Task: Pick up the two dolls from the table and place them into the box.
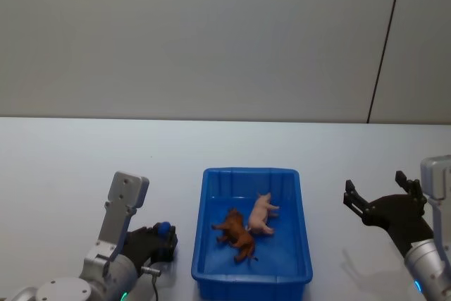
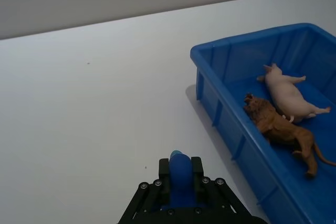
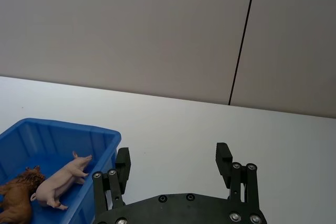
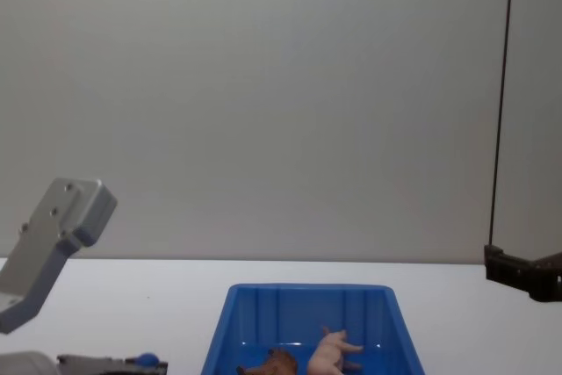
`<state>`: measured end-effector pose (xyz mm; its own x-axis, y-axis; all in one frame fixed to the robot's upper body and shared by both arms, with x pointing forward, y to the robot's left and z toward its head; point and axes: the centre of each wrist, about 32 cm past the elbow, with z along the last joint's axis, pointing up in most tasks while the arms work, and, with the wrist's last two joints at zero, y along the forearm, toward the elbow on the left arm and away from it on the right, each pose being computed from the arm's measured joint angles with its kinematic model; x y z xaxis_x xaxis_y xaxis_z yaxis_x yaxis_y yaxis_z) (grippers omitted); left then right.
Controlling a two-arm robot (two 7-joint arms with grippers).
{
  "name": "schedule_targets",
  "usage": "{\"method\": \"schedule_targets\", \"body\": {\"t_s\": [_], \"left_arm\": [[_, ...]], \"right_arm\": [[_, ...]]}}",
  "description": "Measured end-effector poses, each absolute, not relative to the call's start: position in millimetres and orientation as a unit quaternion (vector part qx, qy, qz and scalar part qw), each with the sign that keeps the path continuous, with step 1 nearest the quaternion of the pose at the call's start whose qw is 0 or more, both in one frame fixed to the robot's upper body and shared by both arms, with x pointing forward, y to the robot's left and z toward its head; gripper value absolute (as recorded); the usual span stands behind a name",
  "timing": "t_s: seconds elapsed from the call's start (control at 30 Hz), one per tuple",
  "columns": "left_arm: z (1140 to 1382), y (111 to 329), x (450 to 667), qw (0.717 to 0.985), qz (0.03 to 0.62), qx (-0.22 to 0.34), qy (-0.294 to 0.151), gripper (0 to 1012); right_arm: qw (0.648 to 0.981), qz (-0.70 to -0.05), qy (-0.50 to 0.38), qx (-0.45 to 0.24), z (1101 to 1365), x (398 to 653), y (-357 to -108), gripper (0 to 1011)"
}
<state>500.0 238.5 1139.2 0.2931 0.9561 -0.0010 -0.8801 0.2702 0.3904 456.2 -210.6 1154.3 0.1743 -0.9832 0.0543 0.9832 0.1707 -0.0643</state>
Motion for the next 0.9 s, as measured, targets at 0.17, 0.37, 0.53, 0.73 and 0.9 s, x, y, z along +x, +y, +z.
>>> {"method": "schedule_targets", "body": {"t_s": [0.17, 0.37, 0.53, 0.73, 0.9], "left_arm": [[1148, 236, 499, 0.794, 0.581, 0.151, 0.097, 213], [1160, 234, 500, 0.806, 0.571, 0.14, 0.07, 187], [1173, 232, 502, 0.823, 0.552, 0.127, 0.041, 154], [1184, 230, 506, 0.844, 0.524, 0.111, 0.016, 121], [1191, 229, 510, 0.861, 0.499, 0.1, 0.001, 91]], "right_arm": [[0.765, -0.643, 0.0, -0.042, 1154, 456, -211, 1001], [0.765, -0.643, 0.0, -0.042, 1154, 456, -211, 1001], [0.765, -0.643, 0.0, -0.042, 1154, 456, -211, 1001], [0.765, -0.643, 0.0, -0.042, 1154, 456, -211, 1001], [0.765, -0.643, 0.0, -0.042, 1154, 456, -211, 1001]]}}
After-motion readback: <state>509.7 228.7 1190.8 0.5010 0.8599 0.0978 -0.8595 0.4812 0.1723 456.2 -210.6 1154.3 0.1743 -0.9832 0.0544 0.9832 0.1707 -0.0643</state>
